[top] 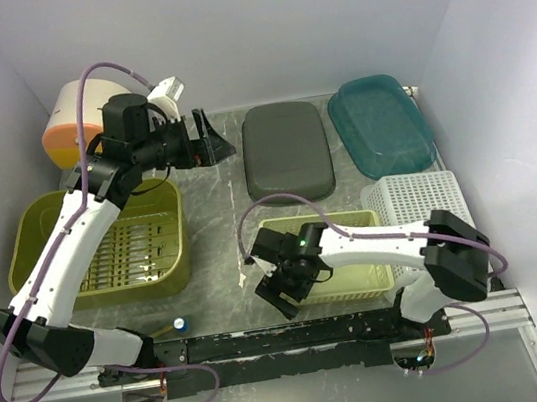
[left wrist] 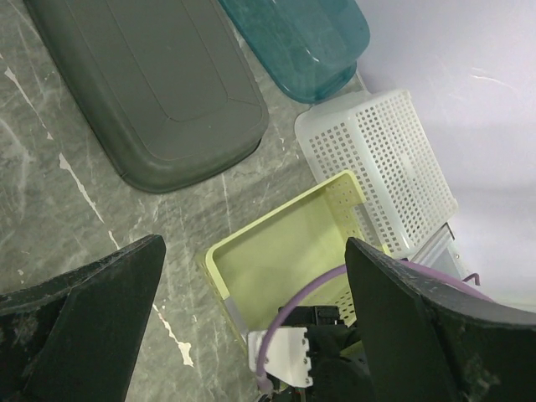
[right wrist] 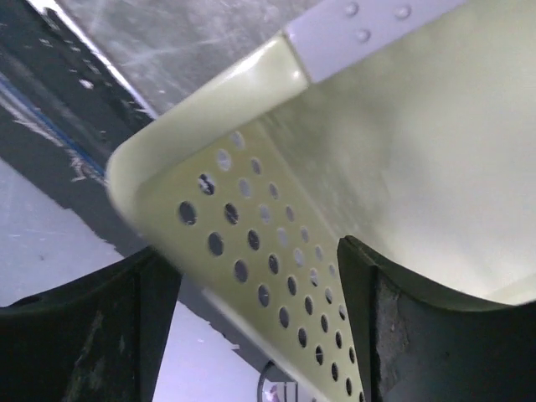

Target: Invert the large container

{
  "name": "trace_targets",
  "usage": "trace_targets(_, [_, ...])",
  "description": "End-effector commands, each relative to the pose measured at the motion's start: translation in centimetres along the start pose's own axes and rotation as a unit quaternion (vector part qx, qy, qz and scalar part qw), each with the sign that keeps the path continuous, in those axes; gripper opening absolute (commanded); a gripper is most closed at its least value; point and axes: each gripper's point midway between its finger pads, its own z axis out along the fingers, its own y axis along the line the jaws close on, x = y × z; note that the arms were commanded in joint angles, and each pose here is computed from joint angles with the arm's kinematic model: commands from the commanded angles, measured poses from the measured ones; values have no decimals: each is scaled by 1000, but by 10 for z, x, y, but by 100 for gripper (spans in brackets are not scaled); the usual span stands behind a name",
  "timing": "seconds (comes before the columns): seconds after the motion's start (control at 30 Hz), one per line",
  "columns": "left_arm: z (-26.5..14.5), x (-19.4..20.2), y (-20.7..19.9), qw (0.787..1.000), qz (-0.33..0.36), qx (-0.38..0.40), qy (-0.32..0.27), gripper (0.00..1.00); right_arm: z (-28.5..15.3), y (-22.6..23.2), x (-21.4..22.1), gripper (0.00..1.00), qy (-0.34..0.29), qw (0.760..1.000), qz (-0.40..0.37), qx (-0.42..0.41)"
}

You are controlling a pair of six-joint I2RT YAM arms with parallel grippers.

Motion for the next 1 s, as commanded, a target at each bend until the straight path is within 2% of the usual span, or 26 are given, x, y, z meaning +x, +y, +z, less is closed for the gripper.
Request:
trace_targets(0.0, [-6, -2, 3, 1000, 8, -6, -7, 99, 1, -12, -3, 62, 20, 999, 1, 44])
trace_targets(0.2, [-13, -4, 5, 1000, 13, -20, -12, 100, -28, 4, -48, 3, -49, 998, -4, 32])
trace_targets(0.23, [-14, -5, 5, 1000, 14, -22, -14, 100, -33, 6, -54, 0, -60, 998, 2, 32])
trace_targets(0.37, [-22, -17, 0, 999, 19, -27, -24, 100, -67, 20, -90, 0, -122, 992, 29, 13])
trace_targets(0.47, [-33, -35, -2, 997, 20, -45, -51, 100, -108, 39, -132, 0, -211, 974, 52, -70])
trace_targets(0.53, [-43, -49, -2, 995, 13, -64, -79, 100, -137, 38, -157, 0, -264, 951, 86, -139])
trace_targets(0.63, [-63, -70, -2, 987, -1, -87, -138, 100, -174, 33, -180, 0, -323, 903, 120, -258])
trace_targets(0.77, [-79, -84, 5, 976, -17, -120, -180, 100, -209, 20, -197, 0, -369, 834, 172, -373])
trace_targets(0.83, [-80, -84, 9, 975, -19, -131, -180, 99, -229, 17, -201, 0, -396, 787, 186, -434])
trace_targets(0.87, [-78, -82, 10, 975, -18, -133, -176, 100, -232, 15, -198, 0, -387, 762, 220, -470])
trace_targets(0.97, [-73, -77, 13, 977, -18, -133, -165, 100, -246, 16, -188, 0, -389, 690, 244, -559])
